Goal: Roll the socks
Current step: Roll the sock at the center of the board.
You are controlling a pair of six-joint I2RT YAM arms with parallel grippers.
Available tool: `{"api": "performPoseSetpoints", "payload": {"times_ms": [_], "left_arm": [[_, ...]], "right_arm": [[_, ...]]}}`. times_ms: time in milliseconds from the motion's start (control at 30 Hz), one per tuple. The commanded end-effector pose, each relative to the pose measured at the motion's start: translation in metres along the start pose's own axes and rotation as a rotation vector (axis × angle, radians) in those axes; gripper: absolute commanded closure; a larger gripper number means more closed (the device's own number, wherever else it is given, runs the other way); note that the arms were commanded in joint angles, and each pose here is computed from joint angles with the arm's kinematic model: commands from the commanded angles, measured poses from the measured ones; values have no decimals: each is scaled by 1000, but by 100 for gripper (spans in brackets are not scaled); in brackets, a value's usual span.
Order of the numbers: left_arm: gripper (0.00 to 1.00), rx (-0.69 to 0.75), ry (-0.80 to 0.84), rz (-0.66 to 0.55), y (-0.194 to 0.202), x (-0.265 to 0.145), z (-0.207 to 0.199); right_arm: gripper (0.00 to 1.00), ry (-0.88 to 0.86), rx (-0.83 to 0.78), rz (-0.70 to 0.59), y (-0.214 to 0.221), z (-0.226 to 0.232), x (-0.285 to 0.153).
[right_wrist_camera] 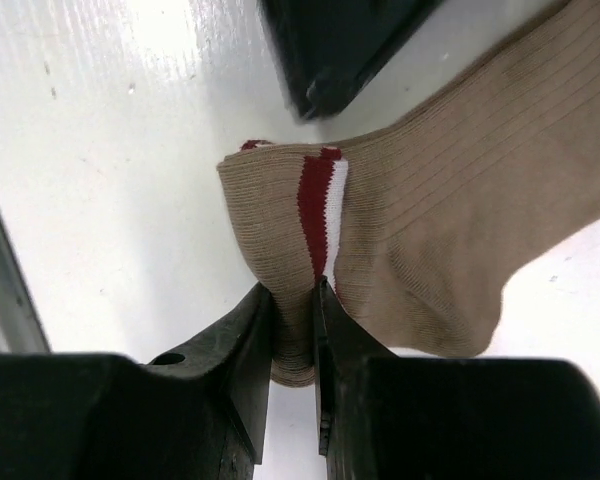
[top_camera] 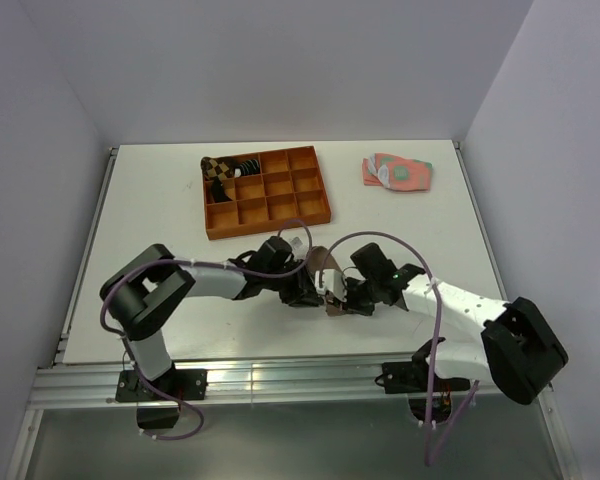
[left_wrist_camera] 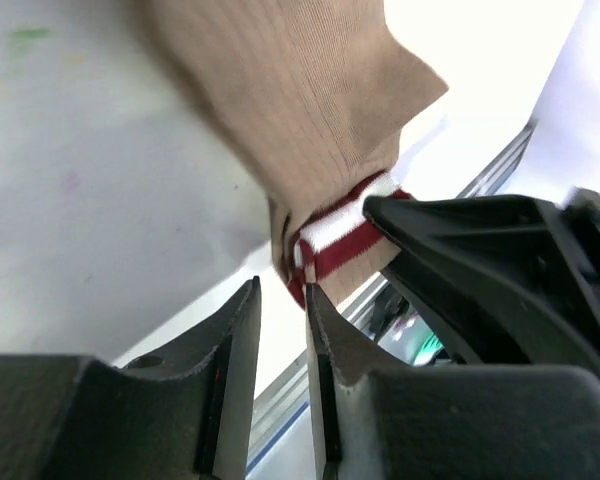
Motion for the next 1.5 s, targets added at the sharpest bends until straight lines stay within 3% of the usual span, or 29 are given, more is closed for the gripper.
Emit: {"api": "performPoseSetpoints", "payload": {"times_ms": [0, 200, 467, 700, 900, 1467], "left_arm": [[70, -6, 150, -207, -19, -15, -26], [68, 117, 169, -376, -21, -31, -34], [61, 425, 175, -528, -8, -35, -50], [53, 665, 228, -509, -6, -20, -58], [50, 780, 278, -446, -2, -1, -65], [51, 783, 284, -294, 13, 31, -32]], "right_arm": [[88, -131, 62, -14, 0, 8, -6], [89, -277, 197, -21, 4, -1, -7], [89, -515, 419, 20, 14, -23, 3], [89, -589, 520, 60, 24, -36, 14], [88, -596, 560, 71, 25, -39, 17], [88, -563, 595, 111, 26, -42, 14]]}}
Point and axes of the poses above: each gripper's point midway between its finger pads, its own x axis out along the fingers, its own z axis along the line the jaws close on, y = z × x, the point moved 4 cm from there along -x, back along the fingers, and after that the axes turned 9 degrees about -x, right-handed, at the moved point
